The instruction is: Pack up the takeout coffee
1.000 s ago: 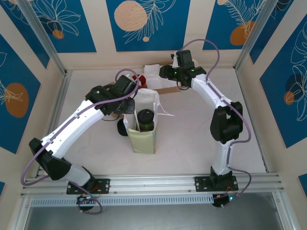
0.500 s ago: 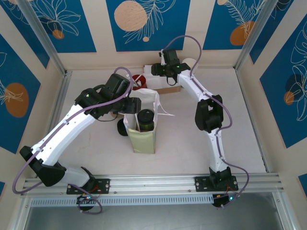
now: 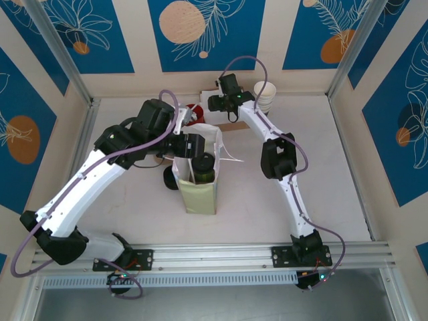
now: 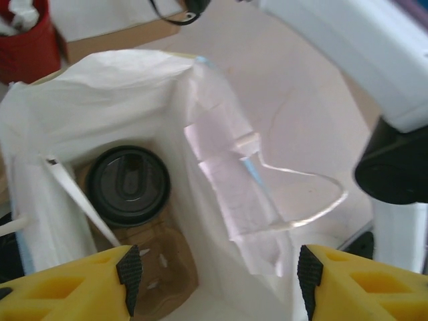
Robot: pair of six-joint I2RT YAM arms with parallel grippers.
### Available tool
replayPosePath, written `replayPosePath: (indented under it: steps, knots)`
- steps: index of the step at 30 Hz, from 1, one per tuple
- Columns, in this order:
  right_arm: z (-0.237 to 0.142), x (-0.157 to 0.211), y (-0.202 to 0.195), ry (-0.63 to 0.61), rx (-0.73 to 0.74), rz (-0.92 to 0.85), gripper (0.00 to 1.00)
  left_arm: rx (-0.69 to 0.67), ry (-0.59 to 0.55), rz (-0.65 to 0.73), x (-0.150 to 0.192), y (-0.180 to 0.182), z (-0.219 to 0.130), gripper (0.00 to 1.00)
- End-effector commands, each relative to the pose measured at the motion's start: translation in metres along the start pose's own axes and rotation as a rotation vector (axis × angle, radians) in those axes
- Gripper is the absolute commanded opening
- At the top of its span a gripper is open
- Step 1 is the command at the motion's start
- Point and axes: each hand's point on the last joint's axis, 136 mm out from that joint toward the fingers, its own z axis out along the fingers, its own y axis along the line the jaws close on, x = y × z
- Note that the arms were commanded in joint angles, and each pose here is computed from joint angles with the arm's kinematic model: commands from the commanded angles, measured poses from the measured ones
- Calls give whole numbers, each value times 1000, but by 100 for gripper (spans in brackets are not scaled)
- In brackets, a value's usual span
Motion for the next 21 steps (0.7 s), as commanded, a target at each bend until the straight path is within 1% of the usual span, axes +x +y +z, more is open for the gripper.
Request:
replayPosePath:
  steps: [1, 8, 12, 14, 21]
  knots:
    - [1, -8, -2, -31, 54, -54, 63, 123, -76, 53, -16, -27, -24, 65]
    - [16, 1, -19, -18, 112, -60, 65, 155, -134, 96, -26, -36, -41, 65]
    - [22, 5, -26, -10, 131, -67, 66, 193, -176, 127, -32, -46, -56, 66]
    - [24, 6, -30, -8, 140, -71, 68, 197, -194, 139, -35, -47, -63, 66]
    - [33, 11, -39, 2, 149, -71, 69, 180, -206, 149, -34, -44, -70, 67]
